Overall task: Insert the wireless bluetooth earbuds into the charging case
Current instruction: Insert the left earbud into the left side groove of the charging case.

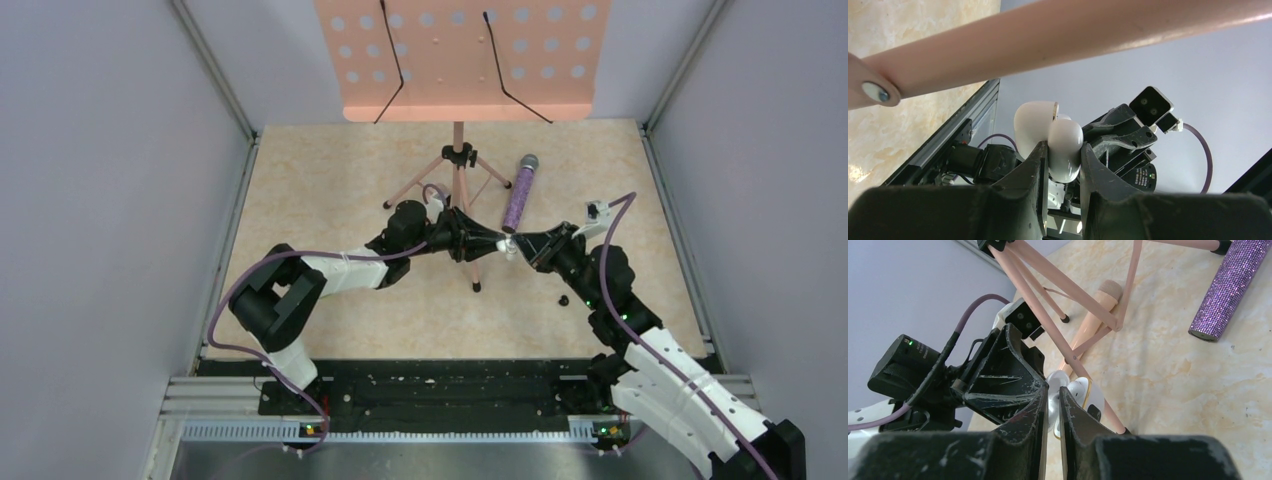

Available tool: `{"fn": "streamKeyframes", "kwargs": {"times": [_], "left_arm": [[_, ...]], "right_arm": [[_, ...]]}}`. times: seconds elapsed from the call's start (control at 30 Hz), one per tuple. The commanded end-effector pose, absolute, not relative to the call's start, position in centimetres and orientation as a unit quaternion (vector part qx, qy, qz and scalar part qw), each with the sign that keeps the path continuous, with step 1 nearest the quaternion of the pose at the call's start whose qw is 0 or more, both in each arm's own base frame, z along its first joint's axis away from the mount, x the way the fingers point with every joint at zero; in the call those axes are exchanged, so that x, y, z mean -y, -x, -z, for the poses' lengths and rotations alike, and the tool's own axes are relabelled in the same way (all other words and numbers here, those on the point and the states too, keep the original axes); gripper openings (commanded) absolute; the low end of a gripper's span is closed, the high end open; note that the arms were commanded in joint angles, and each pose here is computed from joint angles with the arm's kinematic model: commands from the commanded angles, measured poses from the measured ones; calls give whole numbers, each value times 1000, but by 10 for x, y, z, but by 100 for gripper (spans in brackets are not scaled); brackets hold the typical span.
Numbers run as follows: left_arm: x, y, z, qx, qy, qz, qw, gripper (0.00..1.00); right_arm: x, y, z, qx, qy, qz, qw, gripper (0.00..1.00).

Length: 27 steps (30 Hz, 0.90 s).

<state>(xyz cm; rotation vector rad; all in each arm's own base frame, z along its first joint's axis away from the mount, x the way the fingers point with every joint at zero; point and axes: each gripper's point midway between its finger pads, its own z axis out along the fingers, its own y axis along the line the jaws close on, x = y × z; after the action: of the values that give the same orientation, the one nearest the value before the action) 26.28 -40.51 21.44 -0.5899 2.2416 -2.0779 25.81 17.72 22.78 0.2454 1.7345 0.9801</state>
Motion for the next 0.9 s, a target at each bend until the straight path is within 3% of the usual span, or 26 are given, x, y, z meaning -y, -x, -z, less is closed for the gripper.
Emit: {"fn": "streamKeyframes", "kwargs": {"times": [0.0, 0.53, 0.87], "left_arm": [[406, -260, -233, -700, 168, 693, 19, 0], [407, -256, -229, -705, 154, 692, 13, 0], [408, -249, -218, -723, 126, 679, 11, 0]], "right_arm": [[-180, -259, -237, -717, -88, -414, 554, 10], [-177, -260, -248, -715, -84, -402, 567, 15], [-171, -247, -239, -765, -21, -343, 544, 32]]}}
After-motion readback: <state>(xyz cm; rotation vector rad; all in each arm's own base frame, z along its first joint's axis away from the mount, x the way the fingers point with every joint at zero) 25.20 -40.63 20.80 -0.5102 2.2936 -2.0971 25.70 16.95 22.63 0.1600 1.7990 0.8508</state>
